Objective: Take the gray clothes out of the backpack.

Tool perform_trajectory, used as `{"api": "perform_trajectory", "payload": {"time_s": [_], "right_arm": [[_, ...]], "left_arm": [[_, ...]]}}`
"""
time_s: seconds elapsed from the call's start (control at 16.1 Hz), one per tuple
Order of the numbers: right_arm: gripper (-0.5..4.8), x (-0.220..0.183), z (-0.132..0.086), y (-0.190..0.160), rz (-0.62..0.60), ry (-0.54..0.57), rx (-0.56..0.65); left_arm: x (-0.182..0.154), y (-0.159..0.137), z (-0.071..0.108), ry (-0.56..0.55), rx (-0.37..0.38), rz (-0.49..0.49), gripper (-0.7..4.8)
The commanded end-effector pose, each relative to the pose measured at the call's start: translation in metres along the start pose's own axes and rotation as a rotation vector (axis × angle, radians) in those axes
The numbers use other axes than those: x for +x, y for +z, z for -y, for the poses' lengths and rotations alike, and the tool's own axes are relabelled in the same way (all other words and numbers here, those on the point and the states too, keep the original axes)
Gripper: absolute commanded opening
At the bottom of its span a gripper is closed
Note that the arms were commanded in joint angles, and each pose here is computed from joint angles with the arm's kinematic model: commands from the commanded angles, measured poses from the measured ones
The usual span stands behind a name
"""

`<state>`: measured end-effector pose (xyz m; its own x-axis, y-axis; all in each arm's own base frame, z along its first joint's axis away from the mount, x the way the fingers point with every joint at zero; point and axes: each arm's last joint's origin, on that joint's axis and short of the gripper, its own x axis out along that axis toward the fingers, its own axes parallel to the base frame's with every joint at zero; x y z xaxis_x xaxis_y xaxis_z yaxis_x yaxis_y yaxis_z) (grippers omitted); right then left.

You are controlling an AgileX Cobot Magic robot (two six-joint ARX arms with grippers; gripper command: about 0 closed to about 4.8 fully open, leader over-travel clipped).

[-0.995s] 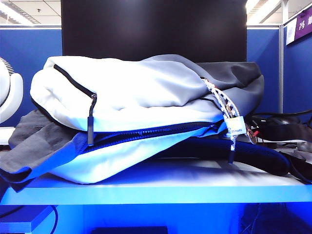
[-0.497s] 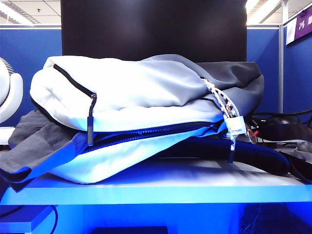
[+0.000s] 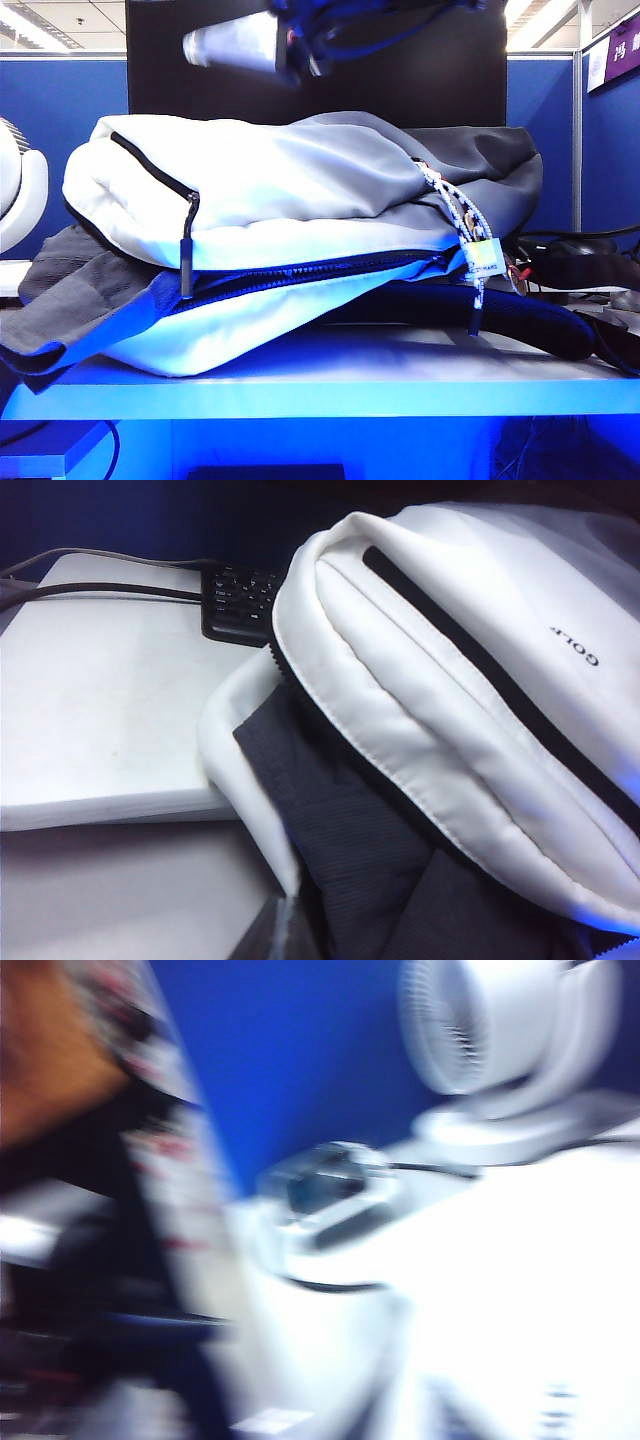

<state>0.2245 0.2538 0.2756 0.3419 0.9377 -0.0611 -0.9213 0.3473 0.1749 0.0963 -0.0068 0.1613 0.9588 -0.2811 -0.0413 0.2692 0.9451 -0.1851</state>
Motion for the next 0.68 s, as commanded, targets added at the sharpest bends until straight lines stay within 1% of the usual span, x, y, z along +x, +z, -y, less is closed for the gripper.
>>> {"api": "perform_trajectory", "payload": {"time_s": [0.06,0.12,0.19,0.25,0.37,0.5,0.62,0.68], "right_arm": [[4.79,0.012,-0.017,-0.015,-0.108,-0.223,-0.35],[4.79,0.018,-0.026,-0.023,-0.157,-0.259,-0.463],[4.79,0.027,-0.036,-0.035,-0.213,-0.338,-0.575],[4.79,0.033,-0.037,-0.042,-0.246,-0.404,-0.591],[4.79,0.044,-0.035,-0.055,-0.299,-0.421,-0.593],[4.79,0.051,-0.029,-0.061,-0.324,-0.497,-0.599],[4.79,0.059,-0.021,-0.065,-0.342,-0.527,-0.598],[3.45,0.061,-0.018,-0.065,-0.345,-0.532,-0.596]], "left_arm": [[0.0,0.001,0.0,-0.005,0.003,0.009,-0.03],[0.0,0.001,0.0,-0.005,0.002,0.008,-0.03],[0.0,0.001,0.0,-0.005,0.002,0.008,-0.04],[0.0,0.001,0.0,-0.005,0.0,0.008,-0.03],[0.0,0.001,0.0,-0.005,0.0,0.009,-0.03],[0.0,0.001,0.0,-0.005,-0.001,0.008,-0.04],[0.0,0.001,0.0,-0.008,0.0,0.011,-0.04],[0.0,0.001,0.0,-0.008,-0.001,0.011,-0.04]]}}
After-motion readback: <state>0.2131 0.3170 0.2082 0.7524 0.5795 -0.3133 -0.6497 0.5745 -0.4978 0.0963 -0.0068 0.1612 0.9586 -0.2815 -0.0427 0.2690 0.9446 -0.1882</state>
